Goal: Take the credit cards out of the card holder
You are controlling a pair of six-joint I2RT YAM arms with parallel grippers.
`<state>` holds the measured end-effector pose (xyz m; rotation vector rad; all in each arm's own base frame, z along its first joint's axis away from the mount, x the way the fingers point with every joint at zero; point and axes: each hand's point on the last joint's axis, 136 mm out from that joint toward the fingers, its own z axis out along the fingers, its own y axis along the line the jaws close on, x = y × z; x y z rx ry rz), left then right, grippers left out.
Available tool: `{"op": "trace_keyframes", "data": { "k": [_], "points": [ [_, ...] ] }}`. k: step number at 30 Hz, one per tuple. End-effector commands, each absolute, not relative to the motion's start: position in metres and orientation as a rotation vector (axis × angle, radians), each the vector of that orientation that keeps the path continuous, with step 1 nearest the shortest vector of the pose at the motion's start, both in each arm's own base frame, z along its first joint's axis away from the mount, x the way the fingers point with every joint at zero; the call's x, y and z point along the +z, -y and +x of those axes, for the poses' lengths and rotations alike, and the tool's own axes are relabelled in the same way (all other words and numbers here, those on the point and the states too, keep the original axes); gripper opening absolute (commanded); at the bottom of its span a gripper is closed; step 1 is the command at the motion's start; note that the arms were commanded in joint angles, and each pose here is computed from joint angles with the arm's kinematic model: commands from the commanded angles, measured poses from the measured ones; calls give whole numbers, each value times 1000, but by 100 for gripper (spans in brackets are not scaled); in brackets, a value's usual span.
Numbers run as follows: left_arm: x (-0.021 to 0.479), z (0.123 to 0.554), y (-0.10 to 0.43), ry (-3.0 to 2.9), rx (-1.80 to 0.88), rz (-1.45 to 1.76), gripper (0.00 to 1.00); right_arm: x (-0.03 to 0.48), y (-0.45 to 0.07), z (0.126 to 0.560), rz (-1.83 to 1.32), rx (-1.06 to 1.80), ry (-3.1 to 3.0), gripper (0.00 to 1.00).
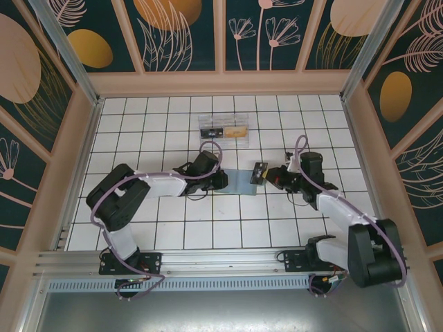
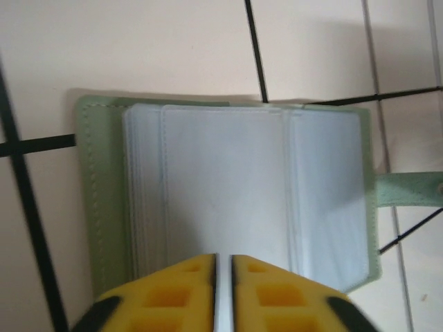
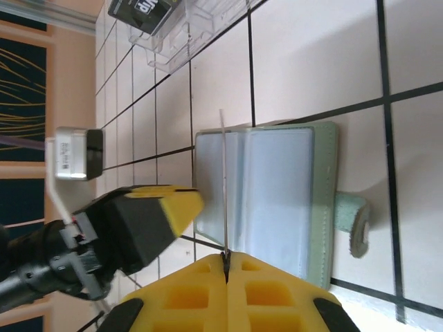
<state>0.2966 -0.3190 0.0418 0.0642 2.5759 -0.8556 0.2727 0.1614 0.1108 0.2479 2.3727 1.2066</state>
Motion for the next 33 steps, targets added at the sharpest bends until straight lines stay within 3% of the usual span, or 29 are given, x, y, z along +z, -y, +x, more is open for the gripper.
{"op": "trace_keyframes", "data": {
  "k": [1,5,9,10,11,12,21,33],
  "points": [
    [95,308,307,-2420,-856,-11,39,129,-154,277,182,1064,-2373,0],
    [138,310,279,-2282,-817,-117,56,157,-165,291,84,962,-2345,0],
    [171,304,245,-2174,-762,-211,83,182,-191,309,-95,797,-2337,0],
    [176,302,236,-2156,-742,-230,85,188,-198,314,-137,758,-2335,0],
    [180,300,225,-2139,-713,-258,96,195,-206,321,-191,721,-2323,0],
    [184,298,216,-2124,-691,-283,98,199,-213,327,-228,696,-2316,0],
    [212,264,148,-1943,-658,-420,99,224,-271,377,-686,374,-2153,0],
    [211,239,119,-1913,-645,-436,98,182,-330,407,-1339,-189,-2023,0]
  ]
}}
